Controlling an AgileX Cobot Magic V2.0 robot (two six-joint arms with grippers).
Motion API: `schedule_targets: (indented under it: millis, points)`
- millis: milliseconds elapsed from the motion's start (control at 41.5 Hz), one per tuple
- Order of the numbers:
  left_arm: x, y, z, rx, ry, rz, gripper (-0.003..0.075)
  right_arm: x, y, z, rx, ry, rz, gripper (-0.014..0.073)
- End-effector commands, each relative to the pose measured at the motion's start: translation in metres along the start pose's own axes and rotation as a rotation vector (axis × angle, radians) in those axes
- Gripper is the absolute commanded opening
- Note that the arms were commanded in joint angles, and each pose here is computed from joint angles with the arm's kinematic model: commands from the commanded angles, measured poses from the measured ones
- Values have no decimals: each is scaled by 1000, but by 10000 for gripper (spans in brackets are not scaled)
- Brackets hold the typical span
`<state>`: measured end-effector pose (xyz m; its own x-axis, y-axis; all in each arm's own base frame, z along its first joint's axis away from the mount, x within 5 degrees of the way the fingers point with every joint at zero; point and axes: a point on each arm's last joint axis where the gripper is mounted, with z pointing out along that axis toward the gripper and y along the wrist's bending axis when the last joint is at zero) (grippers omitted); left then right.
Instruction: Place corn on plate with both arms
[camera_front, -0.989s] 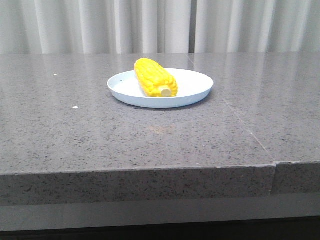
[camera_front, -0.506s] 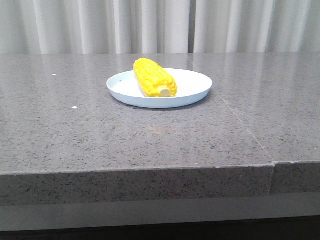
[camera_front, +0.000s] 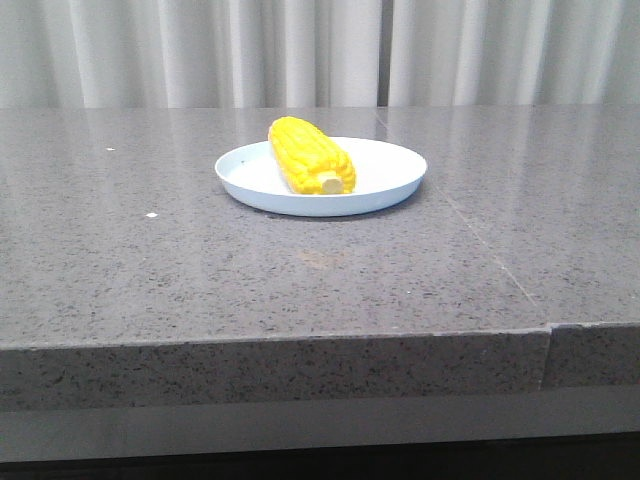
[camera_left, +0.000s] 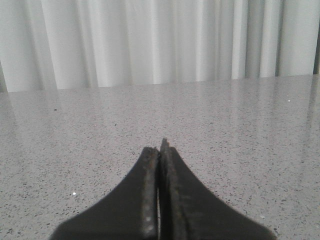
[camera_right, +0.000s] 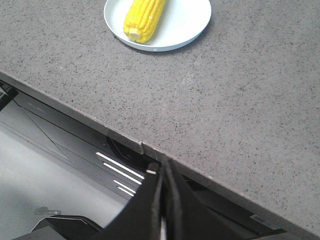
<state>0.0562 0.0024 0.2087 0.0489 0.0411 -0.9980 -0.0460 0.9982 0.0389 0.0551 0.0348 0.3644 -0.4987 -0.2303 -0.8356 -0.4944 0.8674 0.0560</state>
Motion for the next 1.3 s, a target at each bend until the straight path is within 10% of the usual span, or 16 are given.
schedule_targets:
  millis: [0,747,1278]
  points:
    - [-8,1,-2,-5,-107,-7,-20,-11,0,-3,9,-78,-15,-120]
    - [-8,1,-2,-5,-107,-7,-20,-1,-1,-6,18,-109,-11,-120]
    - [-8,1,-2,-5,-107,-7,-20,88,-26,35,369,-623,107,-120]
